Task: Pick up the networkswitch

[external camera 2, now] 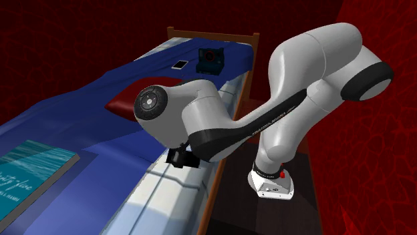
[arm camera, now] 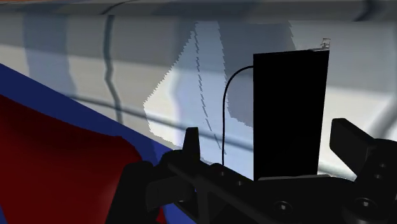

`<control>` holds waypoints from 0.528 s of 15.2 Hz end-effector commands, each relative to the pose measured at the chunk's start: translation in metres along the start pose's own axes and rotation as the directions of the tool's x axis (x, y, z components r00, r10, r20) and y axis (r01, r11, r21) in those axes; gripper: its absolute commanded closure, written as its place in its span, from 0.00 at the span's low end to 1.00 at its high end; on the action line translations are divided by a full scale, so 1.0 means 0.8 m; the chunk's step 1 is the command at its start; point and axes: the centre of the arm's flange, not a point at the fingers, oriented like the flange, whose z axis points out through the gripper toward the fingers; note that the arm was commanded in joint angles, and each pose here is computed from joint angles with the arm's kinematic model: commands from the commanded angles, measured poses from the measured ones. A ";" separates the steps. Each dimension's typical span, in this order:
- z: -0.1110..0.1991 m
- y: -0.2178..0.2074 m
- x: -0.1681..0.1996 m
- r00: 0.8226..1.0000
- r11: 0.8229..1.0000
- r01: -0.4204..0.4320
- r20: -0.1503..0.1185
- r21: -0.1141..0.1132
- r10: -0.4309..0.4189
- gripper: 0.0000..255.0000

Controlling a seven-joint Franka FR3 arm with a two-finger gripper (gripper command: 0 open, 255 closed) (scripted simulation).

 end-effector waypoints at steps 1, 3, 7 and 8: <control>0.009 -0.014 0.000 1.000 1.000 0.007 0.003 -0.013 -0.006 0.00; 0.021 -0.020 0.000 1.000 1.000 0.007 0.003 -0.013 -0.006 0.00; 0.047 -0.034 -0.001 1.000 1.000 0.007 0.003 -0.013 -0.006 0.00; 0.047 -0.034 -0.001 1.000 1.000 0.007 0.003 -0.013 -0.006 0.00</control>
